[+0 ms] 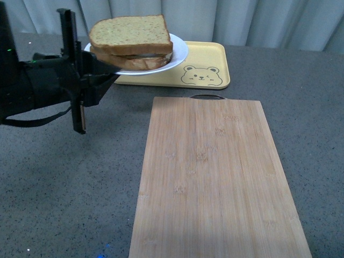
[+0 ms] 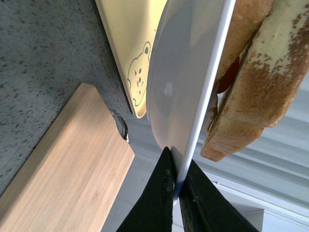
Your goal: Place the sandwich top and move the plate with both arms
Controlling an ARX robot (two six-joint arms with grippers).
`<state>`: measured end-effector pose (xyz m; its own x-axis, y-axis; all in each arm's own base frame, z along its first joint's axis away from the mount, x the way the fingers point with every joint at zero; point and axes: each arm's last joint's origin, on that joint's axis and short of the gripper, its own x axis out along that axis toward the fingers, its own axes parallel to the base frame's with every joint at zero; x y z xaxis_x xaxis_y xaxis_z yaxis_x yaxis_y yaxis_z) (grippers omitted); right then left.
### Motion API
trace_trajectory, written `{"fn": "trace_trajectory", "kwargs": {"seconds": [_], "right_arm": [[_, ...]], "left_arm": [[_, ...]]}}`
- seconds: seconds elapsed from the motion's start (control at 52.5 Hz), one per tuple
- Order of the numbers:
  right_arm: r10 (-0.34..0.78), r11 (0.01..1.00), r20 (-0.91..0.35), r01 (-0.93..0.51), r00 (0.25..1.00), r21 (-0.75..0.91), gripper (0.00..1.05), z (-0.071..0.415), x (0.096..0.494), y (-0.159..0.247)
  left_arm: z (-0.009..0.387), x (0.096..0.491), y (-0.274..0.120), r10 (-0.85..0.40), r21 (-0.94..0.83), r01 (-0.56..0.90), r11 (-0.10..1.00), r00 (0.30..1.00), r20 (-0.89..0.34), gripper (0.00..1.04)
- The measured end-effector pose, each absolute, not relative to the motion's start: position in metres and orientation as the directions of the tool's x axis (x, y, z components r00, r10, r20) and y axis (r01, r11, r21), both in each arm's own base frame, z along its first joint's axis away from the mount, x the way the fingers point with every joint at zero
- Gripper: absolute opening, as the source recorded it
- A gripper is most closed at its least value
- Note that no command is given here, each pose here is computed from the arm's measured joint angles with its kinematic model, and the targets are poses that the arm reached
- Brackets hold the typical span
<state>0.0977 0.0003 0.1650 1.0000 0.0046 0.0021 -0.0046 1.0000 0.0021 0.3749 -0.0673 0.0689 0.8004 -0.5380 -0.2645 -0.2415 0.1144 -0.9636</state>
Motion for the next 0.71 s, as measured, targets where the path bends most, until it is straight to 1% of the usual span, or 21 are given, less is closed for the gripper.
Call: {"fn": "trace_trajectory", "kwargs": {"seconds": [0.095, 0.191, 0.362, 0.553, 0.705], "right_arm": [[0.005, 1.000, 0.002, -0.005, 1.000, 0.002, 0.95, 0.165, 0.098, 0.000], [0.005, 1.000, 0.002, -0.005, 1.000, 0.002, 0.95, 0.165, 0.098, 0.000], [0.004, 1.000, 0.002, -0.004, 1.000, 0.002, 0.95, 0.165, 0.098, 0.000], [0.004, 1.000, 0.002, -0.004, 1.000, 0.002, 0.95, 0.165, 0.098, 0.000], [0.004, 1.000, 0.002, -0.004, 1.000, 0.002, 0.95, 0.165, 0.098, 0.000]], "left_arm": [[0.067, 0.393, -0.078, -0.555, -0.960, -0.243, 0.138, 0.784, -0.278, 0.04], [0.065, 0.421, -0.093, -0.584, -0.954, -0.242, 0.177, 0.755, -0.300, 0.04], [0.072, 0.461, -0.111, -0.592, -0.959, -0.201, 0.202, 0.754, -0.283, 0.04], [0.065, 0.483, -0.120, -0.583, -0.951, -0.222, 0.216, 0.752, -0.308, 0.04], [0.059, 0.486, -0.124, -0.582, -0.944, -0.239, 0.225, 0.744, -0.327, 0.04]]}}
